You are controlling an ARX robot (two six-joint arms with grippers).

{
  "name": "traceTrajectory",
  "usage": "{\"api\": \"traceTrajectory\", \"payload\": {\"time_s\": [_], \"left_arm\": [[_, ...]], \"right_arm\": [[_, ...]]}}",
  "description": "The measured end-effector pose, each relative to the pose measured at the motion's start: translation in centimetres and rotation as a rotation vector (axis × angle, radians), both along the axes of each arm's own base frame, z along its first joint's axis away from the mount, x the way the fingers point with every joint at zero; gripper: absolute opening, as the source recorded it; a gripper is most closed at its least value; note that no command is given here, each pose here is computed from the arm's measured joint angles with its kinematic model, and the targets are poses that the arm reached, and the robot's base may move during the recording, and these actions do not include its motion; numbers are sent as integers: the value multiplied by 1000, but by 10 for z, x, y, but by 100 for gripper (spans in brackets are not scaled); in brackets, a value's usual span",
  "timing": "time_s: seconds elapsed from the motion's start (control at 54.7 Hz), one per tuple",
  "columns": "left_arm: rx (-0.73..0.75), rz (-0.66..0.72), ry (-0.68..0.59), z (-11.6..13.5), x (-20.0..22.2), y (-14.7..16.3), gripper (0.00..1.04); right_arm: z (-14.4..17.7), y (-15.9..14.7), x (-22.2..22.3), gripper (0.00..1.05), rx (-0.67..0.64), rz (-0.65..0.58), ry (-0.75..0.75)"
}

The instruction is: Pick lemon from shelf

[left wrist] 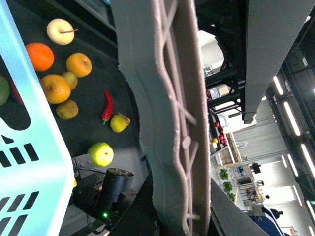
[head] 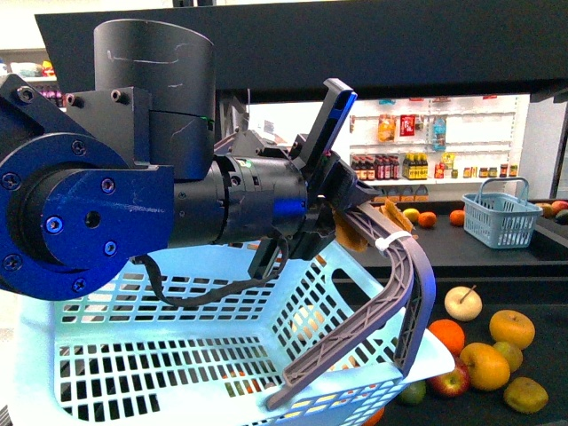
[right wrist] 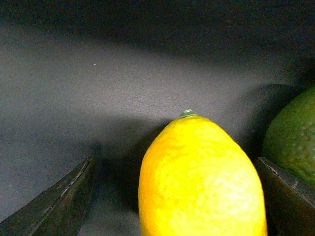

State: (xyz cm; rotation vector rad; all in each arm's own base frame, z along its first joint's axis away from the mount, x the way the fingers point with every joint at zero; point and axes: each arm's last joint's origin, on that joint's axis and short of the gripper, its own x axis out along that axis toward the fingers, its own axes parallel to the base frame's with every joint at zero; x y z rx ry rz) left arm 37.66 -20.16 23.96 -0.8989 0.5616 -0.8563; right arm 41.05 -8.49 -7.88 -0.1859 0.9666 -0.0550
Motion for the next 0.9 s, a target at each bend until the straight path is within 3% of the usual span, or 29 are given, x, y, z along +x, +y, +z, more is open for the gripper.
{"api": "traceTrajectory", "payload": {"time_s": [0.073,0.366,0.622,0.896], "left_arm": [[0,0,0,0,0,0,11],[0,0,0,0,0,0,11],[0,0,0,0,0,0,11],[0,-1,0,0,0,0,11]], "right_arm": [[-1,1,0,93,2,2,9],[-2,-2,-4,54,7,-8,32],[22,-9,-8,51,18,-46,7],[105,-10,-3,50,105,-81,-166]]}}
